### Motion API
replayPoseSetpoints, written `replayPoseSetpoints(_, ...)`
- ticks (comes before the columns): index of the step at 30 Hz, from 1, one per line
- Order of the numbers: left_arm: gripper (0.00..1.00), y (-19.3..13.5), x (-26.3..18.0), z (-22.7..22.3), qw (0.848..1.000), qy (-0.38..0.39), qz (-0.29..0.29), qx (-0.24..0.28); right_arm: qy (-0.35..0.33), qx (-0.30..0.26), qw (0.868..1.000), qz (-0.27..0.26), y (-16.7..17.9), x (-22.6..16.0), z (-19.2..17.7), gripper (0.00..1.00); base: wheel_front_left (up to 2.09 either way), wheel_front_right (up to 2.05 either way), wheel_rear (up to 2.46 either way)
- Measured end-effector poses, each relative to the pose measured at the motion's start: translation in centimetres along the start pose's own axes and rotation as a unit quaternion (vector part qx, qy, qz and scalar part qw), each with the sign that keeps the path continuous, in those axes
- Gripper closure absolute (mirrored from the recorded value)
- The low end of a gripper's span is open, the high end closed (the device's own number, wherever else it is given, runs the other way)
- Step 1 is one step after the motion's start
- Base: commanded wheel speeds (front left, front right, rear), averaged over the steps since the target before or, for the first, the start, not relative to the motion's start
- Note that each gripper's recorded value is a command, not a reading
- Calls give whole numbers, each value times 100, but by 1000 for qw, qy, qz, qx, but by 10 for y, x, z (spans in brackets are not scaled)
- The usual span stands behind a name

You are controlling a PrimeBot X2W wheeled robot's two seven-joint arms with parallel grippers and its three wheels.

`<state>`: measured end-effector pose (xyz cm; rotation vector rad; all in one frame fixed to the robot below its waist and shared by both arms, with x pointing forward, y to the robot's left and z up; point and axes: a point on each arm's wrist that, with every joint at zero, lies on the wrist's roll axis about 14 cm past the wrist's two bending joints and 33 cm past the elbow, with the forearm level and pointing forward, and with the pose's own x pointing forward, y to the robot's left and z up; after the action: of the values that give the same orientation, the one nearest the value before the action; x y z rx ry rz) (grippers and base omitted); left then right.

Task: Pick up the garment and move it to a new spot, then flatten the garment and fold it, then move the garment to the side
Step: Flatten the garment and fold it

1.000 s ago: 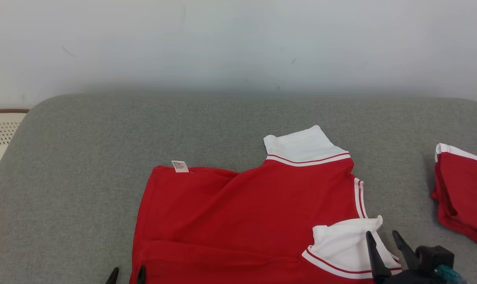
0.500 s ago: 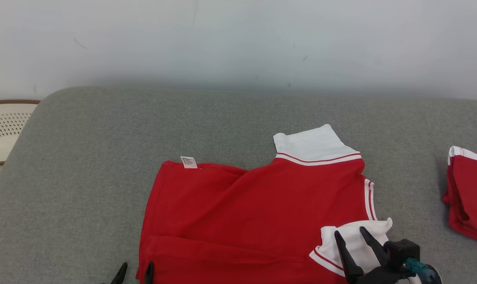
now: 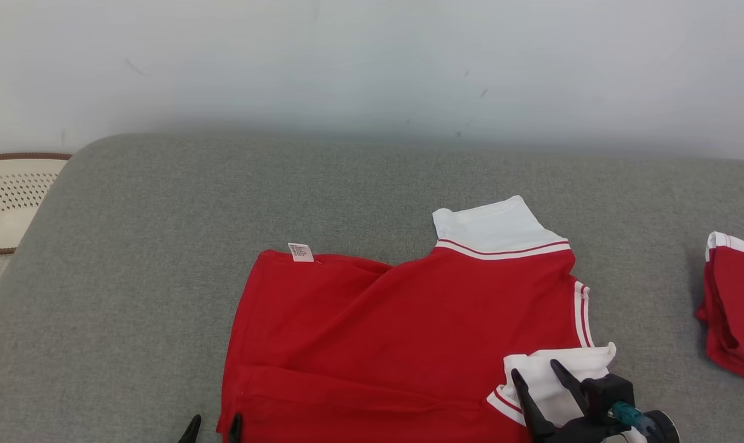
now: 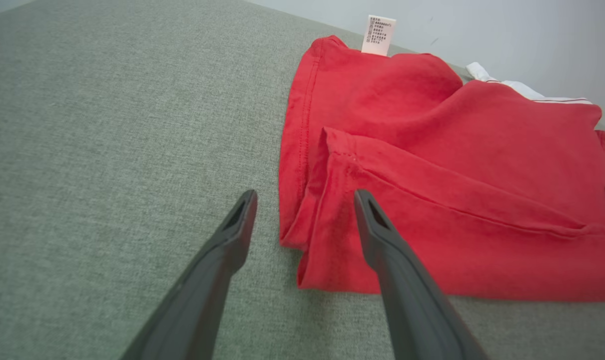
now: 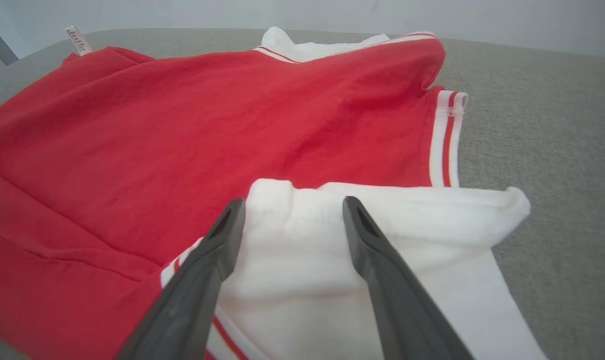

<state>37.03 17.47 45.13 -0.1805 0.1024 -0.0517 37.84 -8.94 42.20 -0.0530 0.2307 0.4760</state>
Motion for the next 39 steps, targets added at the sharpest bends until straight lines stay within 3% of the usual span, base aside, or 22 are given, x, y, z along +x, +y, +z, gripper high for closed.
replayPoseSetpoints(2, 0, 0, 0, -1, 1000, 2, 0, 0, 5, -7, 1000, 3, 2, 2, -2, 11, 0, 0, 0)
replayPoseSetpoints(3, 0, 0, 0, -2, 1000, 2, -1, -1, 5, -7, 1000, 4, 3, 4, -2, 25, 0, 0, 0)
replayPoseSetpoints(4, 0, -1, 1, -2, 1000, 3, -1, -1, 5, -9, 1000, 6, 5, 6, -1, 52, 0, 0, 0)
replayPoseSetpoints(8, 0, -1, 1, -3, 1000, 4, -2, -3, 12, -14, 1000, 9, 6, 9, -4, 100, 0, 0, 0)
replayPoseSetpoints(24, 0, 0, 2, -5, 1000, 8, 1, -8, -8, -19, 1000, 23, 13, 26, 13, 100, 0, 0, 0)
replayPoseSetpoints(25, 0, 0, 2, -5, 1000, 8, 1, -9, -4, -18, 1000, 23, 13, 27, 11, 56, 0, 0, 0)
replayPoseSetpoints(26, 0, 0, 2, -5, 1000, 8, 0, -9, -2, -14, 1000, 21, 12, 27, 10, 0, 0, 0, 0)
replayPoseSetpoints(39, 0, -4, 14, 22, 999, -30, -8, 12, -61, -7, 997, -36, -27, 16, 47, 0, 0, 0, 0)
